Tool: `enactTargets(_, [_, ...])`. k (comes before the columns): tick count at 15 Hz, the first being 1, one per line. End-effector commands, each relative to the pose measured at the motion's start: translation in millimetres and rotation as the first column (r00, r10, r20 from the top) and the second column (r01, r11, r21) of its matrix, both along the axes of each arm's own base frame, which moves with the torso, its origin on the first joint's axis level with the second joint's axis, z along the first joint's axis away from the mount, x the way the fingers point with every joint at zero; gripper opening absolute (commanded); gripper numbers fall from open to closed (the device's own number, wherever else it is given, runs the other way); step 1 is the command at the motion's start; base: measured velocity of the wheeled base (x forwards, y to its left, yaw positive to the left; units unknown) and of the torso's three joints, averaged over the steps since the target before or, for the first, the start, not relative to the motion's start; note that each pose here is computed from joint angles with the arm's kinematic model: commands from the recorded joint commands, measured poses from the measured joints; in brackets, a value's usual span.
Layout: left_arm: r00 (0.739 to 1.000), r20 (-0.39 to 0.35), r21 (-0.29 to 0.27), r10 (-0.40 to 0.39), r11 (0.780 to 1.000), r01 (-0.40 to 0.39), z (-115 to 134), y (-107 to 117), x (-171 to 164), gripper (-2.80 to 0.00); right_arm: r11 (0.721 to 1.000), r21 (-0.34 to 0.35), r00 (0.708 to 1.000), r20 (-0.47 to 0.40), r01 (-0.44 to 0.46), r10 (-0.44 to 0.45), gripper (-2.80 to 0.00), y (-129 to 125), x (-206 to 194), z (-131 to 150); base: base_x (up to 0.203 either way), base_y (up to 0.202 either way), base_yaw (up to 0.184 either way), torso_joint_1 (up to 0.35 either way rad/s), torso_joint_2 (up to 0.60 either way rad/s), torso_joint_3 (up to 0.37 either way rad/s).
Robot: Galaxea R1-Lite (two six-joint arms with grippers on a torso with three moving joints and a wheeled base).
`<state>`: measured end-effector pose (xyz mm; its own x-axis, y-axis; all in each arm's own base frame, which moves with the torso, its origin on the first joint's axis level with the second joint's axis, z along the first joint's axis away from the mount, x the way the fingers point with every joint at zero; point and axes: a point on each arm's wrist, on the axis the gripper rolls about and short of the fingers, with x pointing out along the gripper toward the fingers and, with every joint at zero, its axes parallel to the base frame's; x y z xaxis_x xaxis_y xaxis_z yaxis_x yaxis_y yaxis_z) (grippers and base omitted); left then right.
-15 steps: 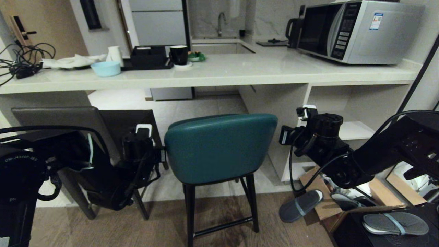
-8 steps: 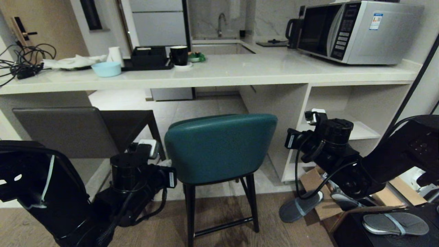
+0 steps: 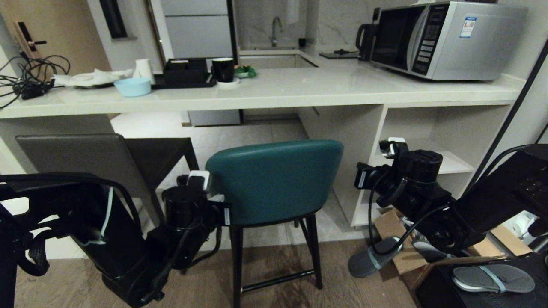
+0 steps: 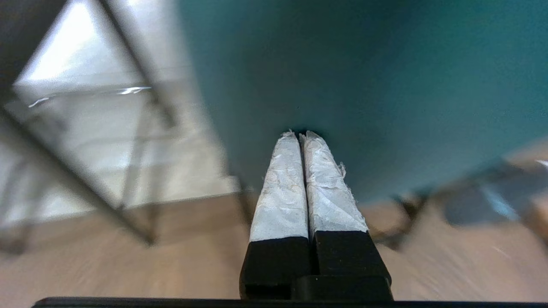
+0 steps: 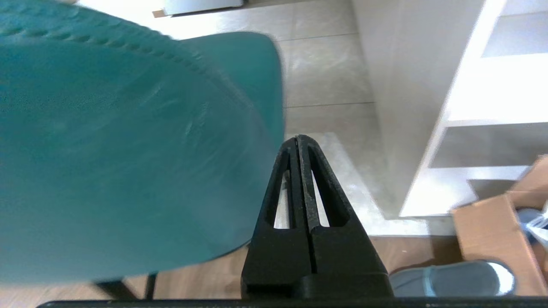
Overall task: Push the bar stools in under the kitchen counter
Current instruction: Push the blue chair back under the dining table
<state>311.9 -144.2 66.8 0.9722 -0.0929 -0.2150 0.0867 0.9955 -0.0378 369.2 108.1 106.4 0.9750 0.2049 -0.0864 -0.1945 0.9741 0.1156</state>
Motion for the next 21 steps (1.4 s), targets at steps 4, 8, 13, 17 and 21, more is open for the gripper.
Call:
enactTargets(4, [0.995,0.009,0.033,0.098,0.995,-0.098,-19,25,42,-2.8,1.0,0.0,1.0,-0.002,-0.003,0.003,-2.8,2,2,-3,0.0,0.0,0.0,0.0,0.0,0.0])
enactTargets(8, [0.995,0.029,0.052,0.097,0.994,-0.099,-16,26,53,-2.8,1.0,-0.002,1.0,-0.009,-0.003,0.002,-2.8,2,2,-6,0.0,0.0,0.0,0.0,0.0,0.0])
enactTargets(13, [0.997,0.011,0.043,0.071,0.996,-0.072,-1,38,6,-2.8,1.0,0.005,1.0,0.003,-0.004,0.004,-2.8,3,2,-9,0.0,0.0,0.0,0.0,0.0,0.0])
enactTargets(17, [0.997,0.036,0.017,-0.069,0.998,0.068,9,3,-23,-2.8,1.0,0.002,1.0,-0.004,-0.002,0.002,-2.8,3,0,-11,0.0,0.0,0.0,0.0,0.0,0.0])
enactTargets(21, [0.997,0.045,0.017,-0.059,0.998,0.059,-8,-14,8,-2.8,1.0,0.001,1.0,-0.004,0.0,0.0,-2.8,2,0,-11,0.0,0.0,0.0,0.0,0.0,0.0])
